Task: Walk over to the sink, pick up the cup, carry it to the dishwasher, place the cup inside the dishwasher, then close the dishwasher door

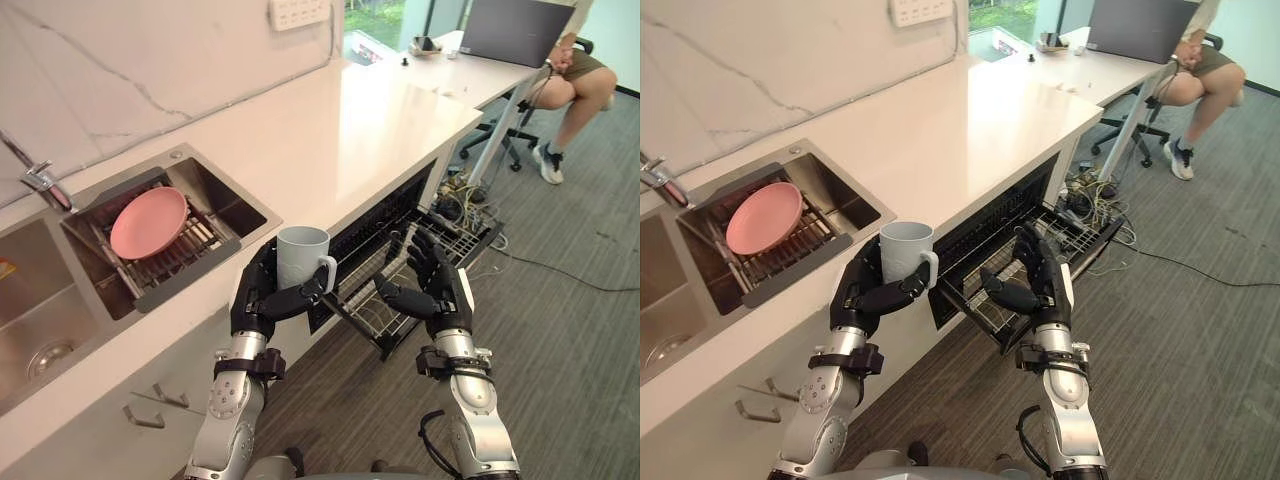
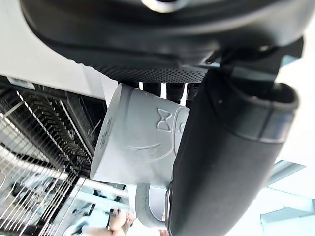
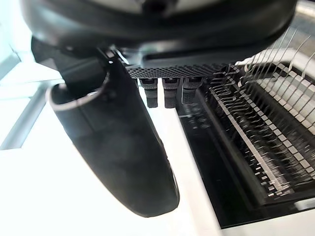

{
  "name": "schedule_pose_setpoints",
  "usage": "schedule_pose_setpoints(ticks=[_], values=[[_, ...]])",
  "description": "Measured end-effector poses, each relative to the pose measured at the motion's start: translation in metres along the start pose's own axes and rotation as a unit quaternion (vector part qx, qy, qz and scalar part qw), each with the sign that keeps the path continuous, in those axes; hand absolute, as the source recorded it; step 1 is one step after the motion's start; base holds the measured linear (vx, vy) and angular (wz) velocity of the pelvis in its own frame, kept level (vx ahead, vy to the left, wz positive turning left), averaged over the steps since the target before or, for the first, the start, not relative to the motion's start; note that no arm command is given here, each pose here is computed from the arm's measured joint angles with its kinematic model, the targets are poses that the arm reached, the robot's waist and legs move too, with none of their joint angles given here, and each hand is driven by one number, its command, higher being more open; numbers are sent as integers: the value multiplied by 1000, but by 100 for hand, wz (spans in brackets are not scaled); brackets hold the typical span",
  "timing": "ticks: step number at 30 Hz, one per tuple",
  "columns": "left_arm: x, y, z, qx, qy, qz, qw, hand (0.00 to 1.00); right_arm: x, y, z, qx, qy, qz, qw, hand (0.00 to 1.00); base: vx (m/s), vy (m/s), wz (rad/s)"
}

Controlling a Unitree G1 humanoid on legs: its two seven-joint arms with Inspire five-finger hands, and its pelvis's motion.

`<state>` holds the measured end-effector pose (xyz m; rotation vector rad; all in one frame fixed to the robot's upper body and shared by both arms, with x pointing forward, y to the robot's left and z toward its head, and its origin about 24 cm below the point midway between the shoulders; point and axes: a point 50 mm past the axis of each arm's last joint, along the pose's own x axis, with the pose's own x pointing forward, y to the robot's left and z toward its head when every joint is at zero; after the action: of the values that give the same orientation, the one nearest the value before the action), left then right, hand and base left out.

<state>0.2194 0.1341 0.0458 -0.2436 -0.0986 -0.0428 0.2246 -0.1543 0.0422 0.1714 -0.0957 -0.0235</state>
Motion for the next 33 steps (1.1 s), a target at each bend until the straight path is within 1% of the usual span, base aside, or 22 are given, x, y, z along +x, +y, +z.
schedule_pose_setpoints(ticks=[7, 9, 15, 19, 23, 30, 33], values=[[12, -1, 8, 15, -21, 4, 1000, 30, 0, 21, 11, 77, -22, 58, 995, 90, -24, 22, -23], [16, -1, 5, 17, -16, 6, 1000, 30, -1, 25, 11, 95, -22, 69, 993, 90, -40, 26, -3], [16, 2, -3, 21, 3, 21, 1000, 30, 1, 39, 13, 110, -25, 107, 988, 90, -43, 2, -2], [15, -5, -6, 16, 7, 7, 1000, 30, 2, 47, 15, 112, -28, 124, 985, 90, -30, -15, 2], [13, -20, -10, 9, 16, -24, 1000, 30, 5, 53, 18, 111, -34, 133, 984, 90, -17, -22, 7], [10, -46, -12, -1, 20, -89, 996, 30, 6, 56, 15, 87, -29, 120, 989, 90, -4, -13, 12], [9, -49, -12, -3, 21, -96, 995, 30, 7, 56, 13, 81, -28, 111, 990, 90, -32, -17, 10]])
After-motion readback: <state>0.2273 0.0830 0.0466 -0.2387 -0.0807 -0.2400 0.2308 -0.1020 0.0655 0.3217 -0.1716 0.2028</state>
